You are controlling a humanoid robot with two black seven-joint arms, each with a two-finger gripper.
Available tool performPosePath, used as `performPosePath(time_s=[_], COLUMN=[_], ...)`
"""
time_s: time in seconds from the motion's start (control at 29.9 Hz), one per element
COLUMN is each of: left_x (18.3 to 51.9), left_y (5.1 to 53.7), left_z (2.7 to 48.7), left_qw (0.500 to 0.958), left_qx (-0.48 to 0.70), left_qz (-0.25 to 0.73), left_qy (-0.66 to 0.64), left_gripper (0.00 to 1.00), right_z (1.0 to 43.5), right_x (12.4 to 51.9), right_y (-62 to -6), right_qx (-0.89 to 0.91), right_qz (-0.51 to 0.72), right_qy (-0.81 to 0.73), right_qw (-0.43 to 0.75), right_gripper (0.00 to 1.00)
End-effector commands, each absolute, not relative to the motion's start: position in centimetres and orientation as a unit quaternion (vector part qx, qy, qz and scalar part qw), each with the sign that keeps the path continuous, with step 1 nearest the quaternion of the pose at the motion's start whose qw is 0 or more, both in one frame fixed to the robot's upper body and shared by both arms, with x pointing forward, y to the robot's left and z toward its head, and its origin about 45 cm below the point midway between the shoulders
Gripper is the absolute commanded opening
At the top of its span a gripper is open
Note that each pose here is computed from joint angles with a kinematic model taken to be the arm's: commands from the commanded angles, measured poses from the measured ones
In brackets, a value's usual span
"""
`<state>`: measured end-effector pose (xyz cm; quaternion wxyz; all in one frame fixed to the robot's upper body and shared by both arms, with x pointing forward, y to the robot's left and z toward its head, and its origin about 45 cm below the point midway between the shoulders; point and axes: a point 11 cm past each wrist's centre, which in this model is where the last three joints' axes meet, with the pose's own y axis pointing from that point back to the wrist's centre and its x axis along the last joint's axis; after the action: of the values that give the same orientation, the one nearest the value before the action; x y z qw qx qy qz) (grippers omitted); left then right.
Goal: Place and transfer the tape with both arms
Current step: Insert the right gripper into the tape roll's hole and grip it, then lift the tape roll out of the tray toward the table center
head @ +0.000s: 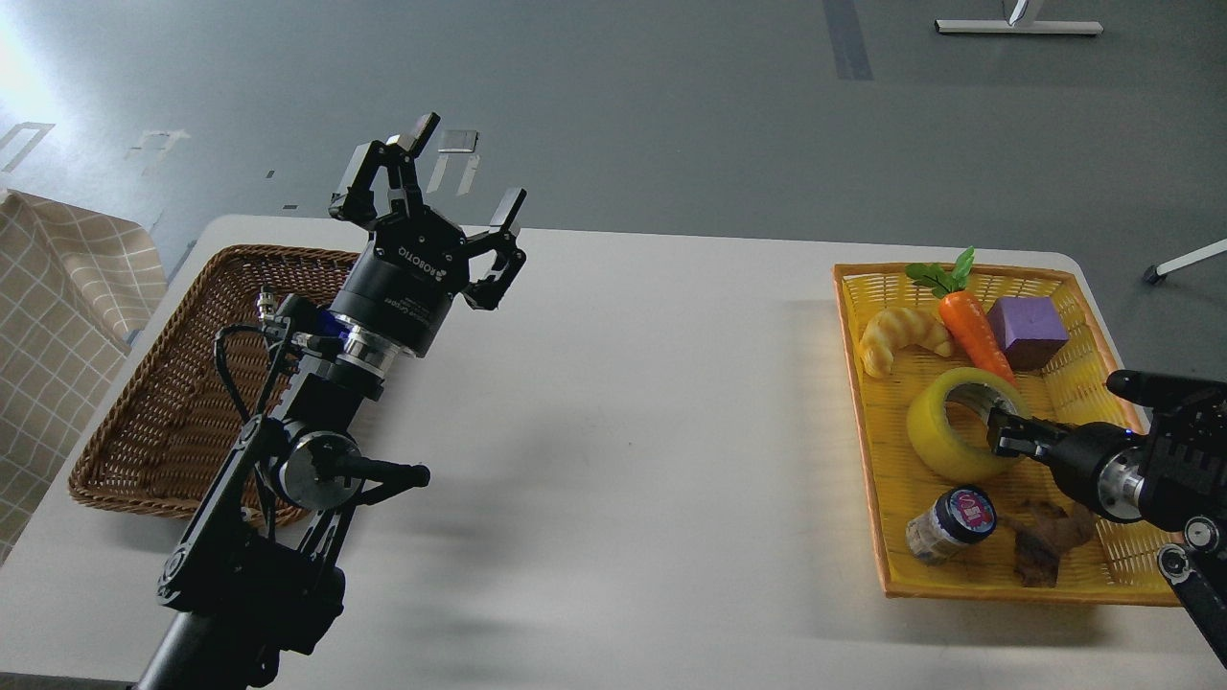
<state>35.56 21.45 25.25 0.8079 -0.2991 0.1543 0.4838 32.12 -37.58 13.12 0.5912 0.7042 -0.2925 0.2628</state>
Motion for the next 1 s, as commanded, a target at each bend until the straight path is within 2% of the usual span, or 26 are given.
performPosePath(time_s=[0.0, 0.33, 0.47, 0.54, 0.74, 0.77, 0.97], left_x=[35.6, 35.6, 35.6, 35.6, 35.6, 35.6, 35.5], left_y=[21.5, 21.5, 21.5, 21.4, 21.5, 21.5, 21.7], left_z=[25.1, 25.0, 25.1, 25.1, 25.0, 25.0, 24.8], left_qw=[0.808, 0.807, 0.808, 0.808, 0.808, 0.808, 0.806], left_qx=[-0.298, -0.298, -0.298, -0.297, -0.297, -0.297, -0.297], left_qz=[0.485, 0.485, 0.484, 0.483, 0.485, 0.485, 0.488], left_qy=[0.155, 0.157, 0.156, 0.156, 0.156, 0.156, 0.158], left_gripper=[0.98, 0.98, 0.98, 0.98, 0.98, 0.98, 0.98], right_z=[14.7, 19.1, 24.5, 25.8, 28.3, 28.3, 26.3], right_x=[32.4, 33.8, 36.9, 37.8, 40.4, 40.4, 39.9], right_y=[-37.1, -37.4, -34.7, -34.0, -26.0, -26.0, -17.5], right_qx=[0.712, 0.698, 0.688, 0.685, 0.711, 0.711, 0.747], right_qz=[0.289, 0.332, 0.393, 0.407, 0.458, 0.458, 0.482], right_qy=[-0.288, -0.315, -0.341, -0.348, -0.321, -0.320, -0.237], right_qw=[0.572, 0.551, 0.505, 0.494, 0.426, 0.426, 0.392], right_gripper=[0.06, 0.06, 0.06, 0.06, 0.06, 0.06, 0.07])
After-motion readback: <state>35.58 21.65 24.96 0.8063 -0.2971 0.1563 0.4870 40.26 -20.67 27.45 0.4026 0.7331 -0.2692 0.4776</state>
